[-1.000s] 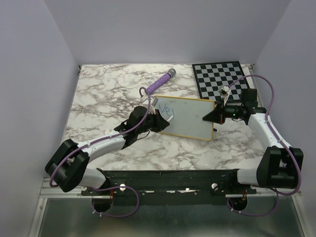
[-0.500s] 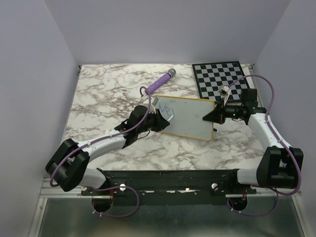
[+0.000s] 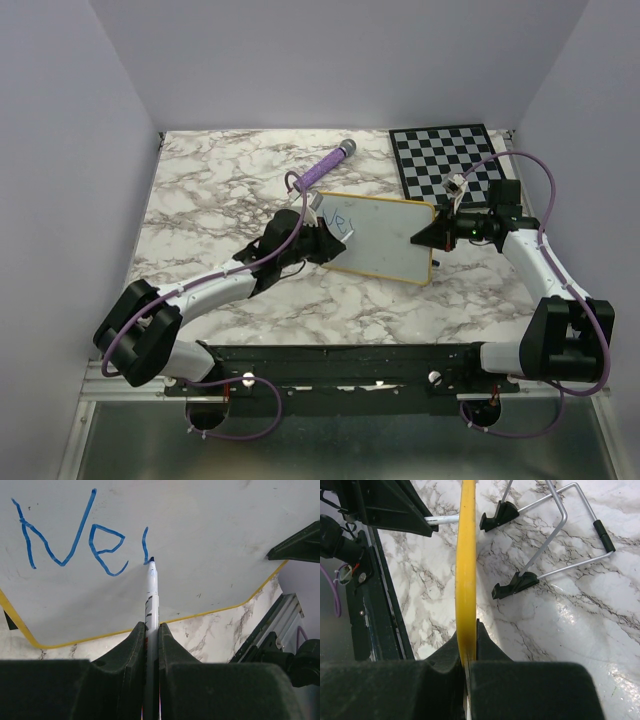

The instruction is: Write a sentence on the whiteboard

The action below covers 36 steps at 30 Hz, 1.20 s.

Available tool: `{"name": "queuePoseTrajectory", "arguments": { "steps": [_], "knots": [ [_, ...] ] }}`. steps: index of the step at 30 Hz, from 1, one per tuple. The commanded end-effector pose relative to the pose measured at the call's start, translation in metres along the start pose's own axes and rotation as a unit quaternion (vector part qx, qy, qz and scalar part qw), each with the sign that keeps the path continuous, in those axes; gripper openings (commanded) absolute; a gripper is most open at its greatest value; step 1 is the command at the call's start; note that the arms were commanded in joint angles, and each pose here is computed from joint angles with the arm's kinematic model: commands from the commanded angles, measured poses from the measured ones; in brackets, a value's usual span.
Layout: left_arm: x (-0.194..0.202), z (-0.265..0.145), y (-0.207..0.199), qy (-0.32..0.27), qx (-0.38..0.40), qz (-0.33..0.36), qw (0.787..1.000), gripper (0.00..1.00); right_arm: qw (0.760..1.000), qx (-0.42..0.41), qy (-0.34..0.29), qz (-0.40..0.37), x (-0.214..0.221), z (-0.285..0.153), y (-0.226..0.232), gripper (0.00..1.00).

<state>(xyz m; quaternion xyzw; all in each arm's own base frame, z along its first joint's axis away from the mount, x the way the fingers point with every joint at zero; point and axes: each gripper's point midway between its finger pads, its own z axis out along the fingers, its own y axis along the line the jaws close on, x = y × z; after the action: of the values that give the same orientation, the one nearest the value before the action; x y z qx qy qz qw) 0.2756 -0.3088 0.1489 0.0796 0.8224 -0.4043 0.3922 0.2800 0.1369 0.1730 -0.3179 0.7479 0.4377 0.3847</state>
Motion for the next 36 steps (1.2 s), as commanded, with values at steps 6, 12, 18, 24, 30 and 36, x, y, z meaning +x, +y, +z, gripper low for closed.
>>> {"name": "queuePoseTrajectory", "arguments": {
  "steps": [6, 12, 18, 24, 30, 36],
  "knots": [
    [-0.021, 0.004, -0.011, -0.02, 0.007, 0.011, 1.0, 0.0, 1.0, 0.001, 0.003, -0.014, -0.003, 0.0, 0.001, 0.01],
    [-0.025, 0.006, -0.014, -0.024, 0.009, 0.015, 1.0, 0.0, 1.0, 0.001, 0.003, -0.013, -0.003, 0.0, 0.001, 0.01],
    [-0.031, 0.008, -0.017, -0.026, 0.011, 0.017, 0.999, 0.0, 1.0, 0.002, 0.004, -0.013, -0.003, 0.0, 0.0, 0.01],
    [-0.029, 0.01, -0.015, -0.024, 0.008, 0.017, 1.0, 0.0, 1.0, 0.001, 0.004, -0.013, -0.002, 0.0, 0.0, 0.01],
    [-0.024, 0.009, -0.012, -0.02, 0.007, 0.014, 1.0, 0.0, 1.0, 0.001, 0.005, -0.012, -0.002, 0.0, 0.0, 0.01],
    [-0.012, 0.007, -0.006, -0.006, 0.004, 0.009, 1.0, 0.0, 1.0, 0.001, 0.004, -0.013, -0.002, 0.0, 0.001, 0.01]
  ]
}}
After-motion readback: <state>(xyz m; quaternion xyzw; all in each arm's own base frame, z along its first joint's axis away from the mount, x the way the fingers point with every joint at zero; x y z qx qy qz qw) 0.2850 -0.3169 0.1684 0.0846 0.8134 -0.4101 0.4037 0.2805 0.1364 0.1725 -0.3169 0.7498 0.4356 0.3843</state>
